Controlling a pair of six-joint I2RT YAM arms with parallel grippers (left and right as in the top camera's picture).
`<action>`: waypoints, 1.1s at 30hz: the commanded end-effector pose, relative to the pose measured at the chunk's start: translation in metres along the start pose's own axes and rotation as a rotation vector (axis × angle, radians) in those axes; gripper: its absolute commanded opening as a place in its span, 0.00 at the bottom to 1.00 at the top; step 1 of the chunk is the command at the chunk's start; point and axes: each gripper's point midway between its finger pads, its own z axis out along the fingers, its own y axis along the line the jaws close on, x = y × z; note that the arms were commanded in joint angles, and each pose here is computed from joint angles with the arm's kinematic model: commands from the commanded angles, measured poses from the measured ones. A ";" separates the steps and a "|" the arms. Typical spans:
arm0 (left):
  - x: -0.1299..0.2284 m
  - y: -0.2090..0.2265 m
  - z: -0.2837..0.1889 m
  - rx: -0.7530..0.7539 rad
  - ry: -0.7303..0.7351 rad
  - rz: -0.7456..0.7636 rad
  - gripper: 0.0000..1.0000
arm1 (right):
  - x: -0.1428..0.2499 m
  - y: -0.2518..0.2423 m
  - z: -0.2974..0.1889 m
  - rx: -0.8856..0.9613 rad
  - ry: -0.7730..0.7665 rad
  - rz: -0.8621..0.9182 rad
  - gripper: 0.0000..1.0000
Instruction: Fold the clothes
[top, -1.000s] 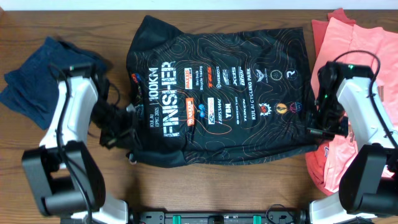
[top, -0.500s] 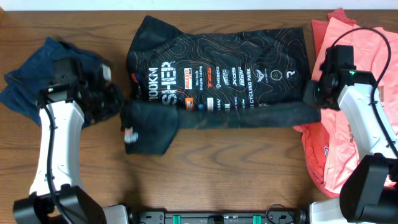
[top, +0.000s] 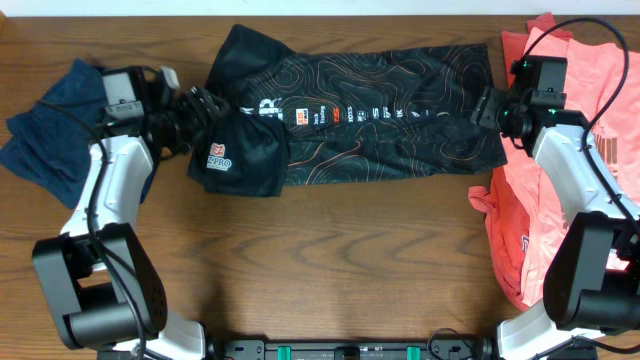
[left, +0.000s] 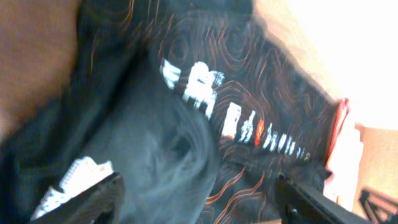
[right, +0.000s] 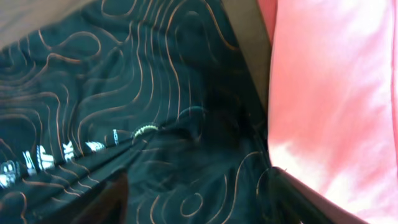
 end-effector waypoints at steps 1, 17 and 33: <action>0.018 0.004 0.002 -0.017 0.077 0.023 0.80 | 0.008 -0.008 0.000 0.013 0.038 0.008 0.73; 0.056 0.092 -0.007 -0.423 0.154 -0.005 0.82 | 0.143 -0.070 0.009 0.221 0.396 -0.034 0.48; 0.070 0.090 -0.001 -0.377 0.198 -0.028 0.82 | 0.126 -0.181 -0.017 0.396 0.351 0.312 0.57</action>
